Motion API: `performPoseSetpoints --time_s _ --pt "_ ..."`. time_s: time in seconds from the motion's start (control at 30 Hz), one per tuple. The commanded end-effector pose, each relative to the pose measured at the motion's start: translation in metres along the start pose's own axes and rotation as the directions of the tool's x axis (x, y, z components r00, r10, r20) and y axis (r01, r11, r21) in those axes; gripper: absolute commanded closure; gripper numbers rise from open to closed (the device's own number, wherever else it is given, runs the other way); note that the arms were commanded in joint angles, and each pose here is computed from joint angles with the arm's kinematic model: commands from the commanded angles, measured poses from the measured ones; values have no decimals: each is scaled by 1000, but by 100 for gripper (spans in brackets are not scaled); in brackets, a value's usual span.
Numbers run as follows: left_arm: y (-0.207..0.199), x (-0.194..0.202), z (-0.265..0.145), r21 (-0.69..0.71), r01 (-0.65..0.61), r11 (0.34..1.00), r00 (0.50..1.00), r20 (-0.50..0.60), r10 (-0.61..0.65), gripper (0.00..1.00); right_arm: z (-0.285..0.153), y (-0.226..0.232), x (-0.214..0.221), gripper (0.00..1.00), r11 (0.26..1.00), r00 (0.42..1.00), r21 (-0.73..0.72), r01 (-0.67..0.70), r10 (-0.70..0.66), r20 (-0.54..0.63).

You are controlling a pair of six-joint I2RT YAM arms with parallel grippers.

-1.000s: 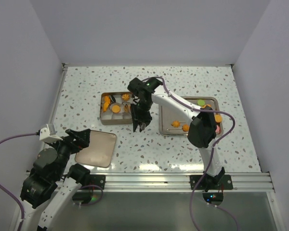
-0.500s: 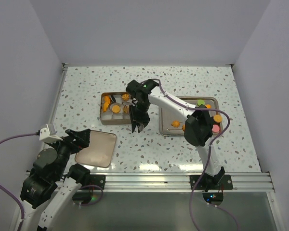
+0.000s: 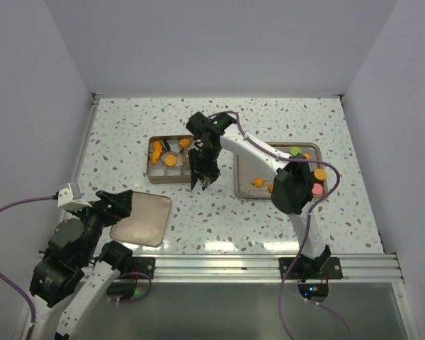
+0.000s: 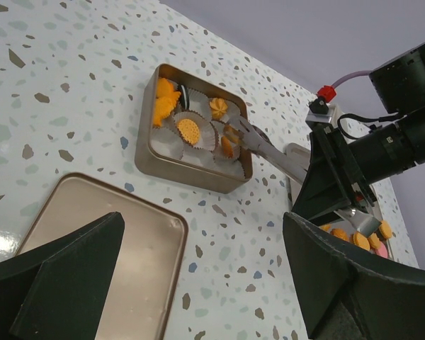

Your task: Pack the cookies

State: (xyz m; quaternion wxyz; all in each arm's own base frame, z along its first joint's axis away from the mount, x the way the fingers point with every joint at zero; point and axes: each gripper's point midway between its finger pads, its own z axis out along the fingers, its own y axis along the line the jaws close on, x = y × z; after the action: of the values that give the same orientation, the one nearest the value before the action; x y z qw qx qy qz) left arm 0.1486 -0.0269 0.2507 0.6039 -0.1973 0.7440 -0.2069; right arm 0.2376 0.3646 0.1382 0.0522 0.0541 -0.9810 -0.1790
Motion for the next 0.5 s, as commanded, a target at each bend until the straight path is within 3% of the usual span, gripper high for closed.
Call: performPoseSetpoints --time_s 0.0,0.2,0.47 --pt "-6 -7 0 28 3 1000 999 32 -3 0 -11 8 -9 56 999 999 -27 -18 19 34" --pt "-6 -7 0 30 3 1000 1000 31 -3 0 -18 11 -11 55 999 999 -38 -21 23 47" --pt "-6 -7 0 31 3 1000 999 32 -4 0 -73 4 -14 56 997 991 -76 -22 32 133"
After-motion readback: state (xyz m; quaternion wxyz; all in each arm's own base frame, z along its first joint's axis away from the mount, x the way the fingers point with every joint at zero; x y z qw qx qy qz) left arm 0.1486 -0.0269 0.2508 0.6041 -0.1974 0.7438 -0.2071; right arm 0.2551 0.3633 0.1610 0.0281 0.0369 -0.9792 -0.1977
